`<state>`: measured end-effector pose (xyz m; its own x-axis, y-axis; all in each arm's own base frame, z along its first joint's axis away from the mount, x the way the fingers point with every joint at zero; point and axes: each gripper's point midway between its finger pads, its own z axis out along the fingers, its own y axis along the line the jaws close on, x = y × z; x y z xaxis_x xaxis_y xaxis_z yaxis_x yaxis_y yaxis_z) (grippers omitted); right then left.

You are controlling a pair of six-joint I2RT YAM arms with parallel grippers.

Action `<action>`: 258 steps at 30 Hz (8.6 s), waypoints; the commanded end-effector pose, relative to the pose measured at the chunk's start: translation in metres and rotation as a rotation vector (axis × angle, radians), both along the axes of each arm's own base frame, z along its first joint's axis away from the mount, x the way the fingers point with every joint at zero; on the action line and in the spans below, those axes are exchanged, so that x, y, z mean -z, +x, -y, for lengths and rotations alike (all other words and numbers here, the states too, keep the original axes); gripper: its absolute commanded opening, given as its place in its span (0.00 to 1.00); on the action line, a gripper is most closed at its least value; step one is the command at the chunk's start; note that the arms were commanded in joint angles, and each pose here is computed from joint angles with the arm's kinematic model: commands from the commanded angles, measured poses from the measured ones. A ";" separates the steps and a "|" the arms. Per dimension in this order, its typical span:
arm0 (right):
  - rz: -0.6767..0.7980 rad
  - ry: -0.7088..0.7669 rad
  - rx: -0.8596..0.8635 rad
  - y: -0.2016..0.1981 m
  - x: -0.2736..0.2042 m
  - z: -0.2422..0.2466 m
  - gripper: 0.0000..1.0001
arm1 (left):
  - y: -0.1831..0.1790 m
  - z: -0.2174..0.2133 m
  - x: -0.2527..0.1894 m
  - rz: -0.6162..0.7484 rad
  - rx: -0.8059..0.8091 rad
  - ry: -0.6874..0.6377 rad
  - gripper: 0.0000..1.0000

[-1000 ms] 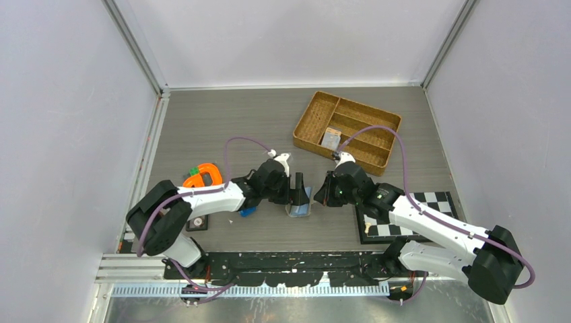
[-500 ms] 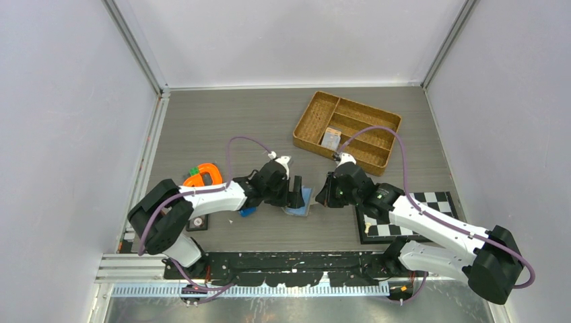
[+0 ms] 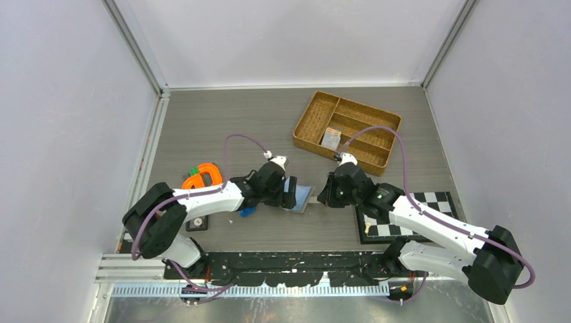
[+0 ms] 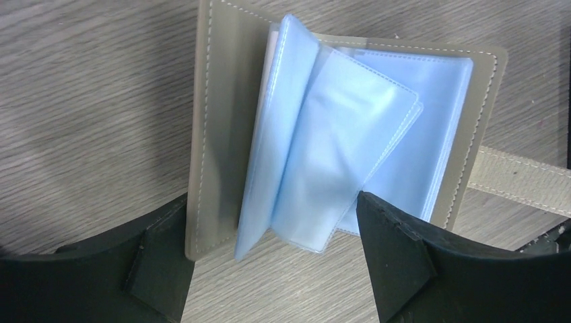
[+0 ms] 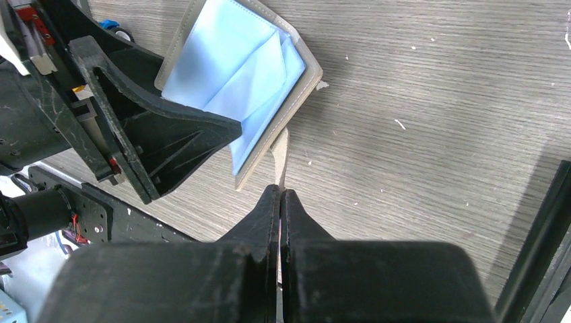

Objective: Put the credit cards into the card holder
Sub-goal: Open the card holder at the center of the board.

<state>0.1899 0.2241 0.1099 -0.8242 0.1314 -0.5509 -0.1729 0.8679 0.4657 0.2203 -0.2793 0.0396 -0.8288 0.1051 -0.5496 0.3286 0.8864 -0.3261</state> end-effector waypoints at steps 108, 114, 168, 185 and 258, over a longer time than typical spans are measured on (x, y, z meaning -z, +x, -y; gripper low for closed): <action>0.039 -0.061 0.104 0.013 0.001 0.016 0.00 | 0.056 0.015 -0.011 0.186 0.146 0.243 1.00; 0.039 -0.111 0.141 0.015 0.012 0.026 0.01 | 0.061 0.006 -0.018 0.225 0.121 0.272 0.99; 0.003 -0.032 0.129 0.027 -0.010 -0.004 0.38 | 0.018 0.039 -0.012 0.017 0.070 -0.082 0.18; -0.144 -0.194 0.181 0.020 0.050 0.019 0.39 | 0.016 0.038 -0.007 0.002 0.068 -0.080 0.17; -0.053 -0.190 0.293 0.035 0.033 0.024 0.35 | 0.017 0.025 0.008 0.073 -0.065 -0.201 0.10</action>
<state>0.2209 0.2140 0.0920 -0.8042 0.2462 -0.5409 0.0569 0.9379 0.3423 0.2382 -0.3066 0.0276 -0.7964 -0.0576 -0.6020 0.3012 0.8255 -0.4774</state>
